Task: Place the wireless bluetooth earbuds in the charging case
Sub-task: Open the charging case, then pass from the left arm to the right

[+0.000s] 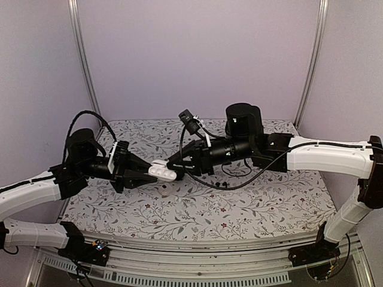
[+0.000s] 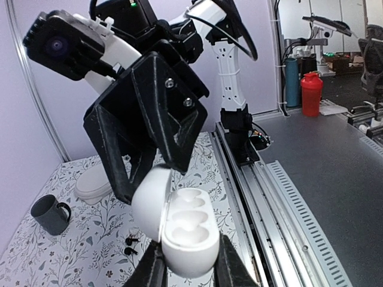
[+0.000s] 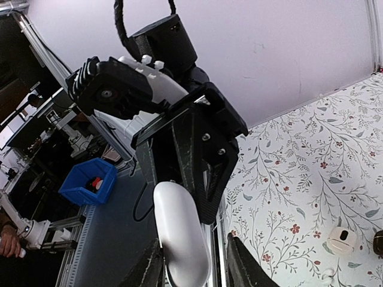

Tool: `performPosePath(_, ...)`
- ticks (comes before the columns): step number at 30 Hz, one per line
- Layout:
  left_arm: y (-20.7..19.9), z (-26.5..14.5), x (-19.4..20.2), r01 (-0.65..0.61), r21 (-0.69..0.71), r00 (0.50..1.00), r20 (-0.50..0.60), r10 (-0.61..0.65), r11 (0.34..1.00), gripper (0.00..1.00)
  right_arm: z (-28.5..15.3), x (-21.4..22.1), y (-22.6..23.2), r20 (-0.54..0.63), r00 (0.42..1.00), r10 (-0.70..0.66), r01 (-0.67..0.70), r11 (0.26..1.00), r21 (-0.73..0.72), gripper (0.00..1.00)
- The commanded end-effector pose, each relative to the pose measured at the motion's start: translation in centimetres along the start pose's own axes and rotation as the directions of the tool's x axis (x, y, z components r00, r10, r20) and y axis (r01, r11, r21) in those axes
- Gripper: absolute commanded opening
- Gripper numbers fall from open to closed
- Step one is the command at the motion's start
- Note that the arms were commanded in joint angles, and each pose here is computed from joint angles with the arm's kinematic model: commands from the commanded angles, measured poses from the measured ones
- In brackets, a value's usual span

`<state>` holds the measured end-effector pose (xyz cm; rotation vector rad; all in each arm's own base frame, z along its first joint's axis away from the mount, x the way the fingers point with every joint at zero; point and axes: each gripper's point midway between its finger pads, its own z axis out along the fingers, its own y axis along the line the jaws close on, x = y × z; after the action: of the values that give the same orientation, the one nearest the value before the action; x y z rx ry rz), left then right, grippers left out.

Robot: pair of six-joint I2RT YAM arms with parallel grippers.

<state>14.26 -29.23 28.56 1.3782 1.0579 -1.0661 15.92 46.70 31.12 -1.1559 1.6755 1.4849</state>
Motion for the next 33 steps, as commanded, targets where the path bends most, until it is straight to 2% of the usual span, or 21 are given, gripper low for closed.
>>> performPosePath(1,-0.5,0.0,-1.3,-0.047,0.010,0.998,0.029,0.047,0.999,0.00,-0.2,-1.0,-1.5,0.041,0.999,0.024,-0.027,0.997,0.078,0.36)
performPosePath(5,-0.3,0.1,-1.3,-0.031,0.002,0.999,0.030,0.031,1.000,0.00,0.0,-0.5,-1.2,0.027,1.000,0.014,-0.016,0.997,0.072,0.38)
performPosePath(10,-0.2,0.4,-1.3,0.010,0.020,0.999,0.040,-0.011,1.000,0.00,0.2,-0.1,-1.5,0.019,0.999,-0.041,0.038,0.989,0.140,0.39)
performPosePath(18,-0.3,0.6,-1.4,0.041,0.043,0.998,0.051,-0.043,0.998,0.00,0.1,0.1,-2.4,0.008,0.998,-0.069,0.066,0.978,0.199,0.28)
performPosePath(21,-0.3,0.7,-1.0,0.052,0.043,0.998,0.044,-0.054,0.998,0.00,0.0,0.0,-2.1,0.013,0.997,-0.073,0.069,0.979,0.192,0.20)
performPosePath(24,-0.1,0.7,-0.7,0.068,0.034,0.997,0.042,-0.069,0.997,0.00,0.2,0.1,-1.9,0.008,0.997,-0.075,0.073,0.979,0.188,0.05)
performPosePath(29,0.3,0.9,-0.5,0.090,0.020,0.995,0.044,-0.091,0.996,0.00,0.3,0.1,-1.7,0.006,0.996,-0.088,0.085,0.979,0.187,0.03)
performPosePath(33,0.6,0.8,-0.3,0.104,0.006,0.994,0.045,-0.105,0.995,0.10,0.1,-0.3,-1.4,0.022,0.994,-0.110,0.104,0.976,0.193,0.03)
